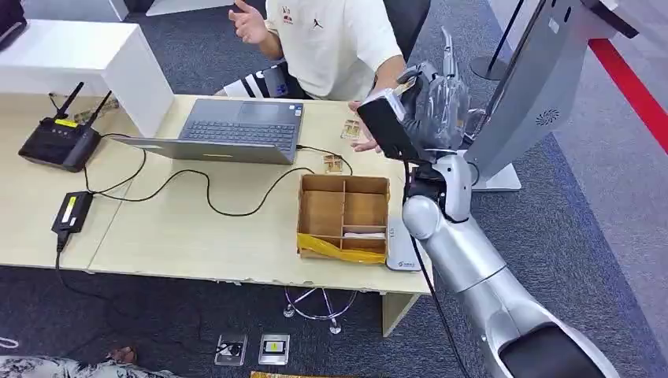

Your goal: Pass the card to the sensor for recognition and then transmit it.

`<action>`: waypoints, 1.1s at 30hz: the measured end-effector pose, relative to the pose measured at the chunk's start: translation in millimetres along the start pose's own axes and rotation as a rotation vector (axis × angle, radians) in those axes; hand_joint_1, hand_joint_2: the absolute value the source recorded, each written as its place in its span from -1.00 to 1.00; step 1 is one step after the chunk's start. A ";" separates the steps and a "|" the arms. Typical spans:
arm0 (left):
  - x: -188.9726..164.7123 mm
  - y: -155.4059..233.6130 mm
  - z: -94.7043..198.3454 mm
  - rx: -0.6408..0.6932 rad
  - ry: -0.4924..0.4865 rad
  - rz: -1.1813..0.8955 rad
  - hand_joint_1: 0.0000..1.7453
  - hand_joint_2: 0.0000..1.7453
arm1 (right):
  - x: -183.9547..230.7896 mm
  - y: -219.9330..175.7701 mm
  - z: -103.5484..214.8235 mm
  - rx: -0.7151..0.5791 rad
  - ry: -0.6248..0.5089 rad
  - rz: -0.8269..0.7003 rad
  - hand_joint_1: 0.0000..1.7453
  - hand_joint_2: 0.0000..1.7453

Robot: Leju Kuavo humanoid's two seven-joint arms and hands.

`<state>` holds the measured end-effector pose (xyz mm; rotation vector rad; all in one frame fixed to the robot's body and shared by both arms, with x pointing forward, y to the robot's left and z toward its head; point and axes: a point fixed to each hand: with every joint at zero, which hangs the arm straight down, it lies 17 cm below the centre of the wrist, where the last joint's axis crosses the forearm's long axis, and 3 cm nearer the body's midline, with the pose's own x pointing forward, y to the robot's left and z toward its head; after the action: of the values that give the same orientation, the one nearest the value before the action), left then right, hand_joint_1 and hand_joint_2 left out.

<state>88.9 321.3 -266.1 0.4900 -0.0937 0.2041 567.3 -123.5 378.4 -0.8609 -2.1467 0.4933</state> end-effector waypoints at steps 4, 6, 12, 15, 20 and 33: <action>-0.4 3.3 -1.4 0.008 0.006 0.001 -1.00 1.00 | -9.0 17.2 1.3 0.037 0.024 0.024 1.00 1.00; -0.9 3.7 -1.4 0.010 0.008 0.001 -1.00 1.00 | -15.5 26.7 5.5 0.058 0.041 0.040 1.00 1.00; -2.8 5.9 -1.9 0.020 0.019 0.002 -1.00 1.00 | -35.4 43.6 15.4 0.099 0.094 0.069 1.00 1.00; -3.3 6.3 -1.9 0.023 0.022 0.003 -1.00 1.00 | -47.3 49.3 21.1 0.116 0.122 0.081 1.00 1.00; -5.0 6.0 -1.8 0.021 0.032 0.009 -1.00 1.00 | -60.0 53.6 27.4 0.129 0.147 0.107 1.00 1.00; -2.8 3.0 -1.5 0.004 0.019 0.015 -1.00 1.00 | -82.0 57.1 38.7 0.152 0.186 0.171 -1.00 1.00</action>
<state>85.6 324.1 -266.5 0.4915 -0.0784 0.2238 601.5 -144.7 279.0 -0.9692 -1.8518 0.6291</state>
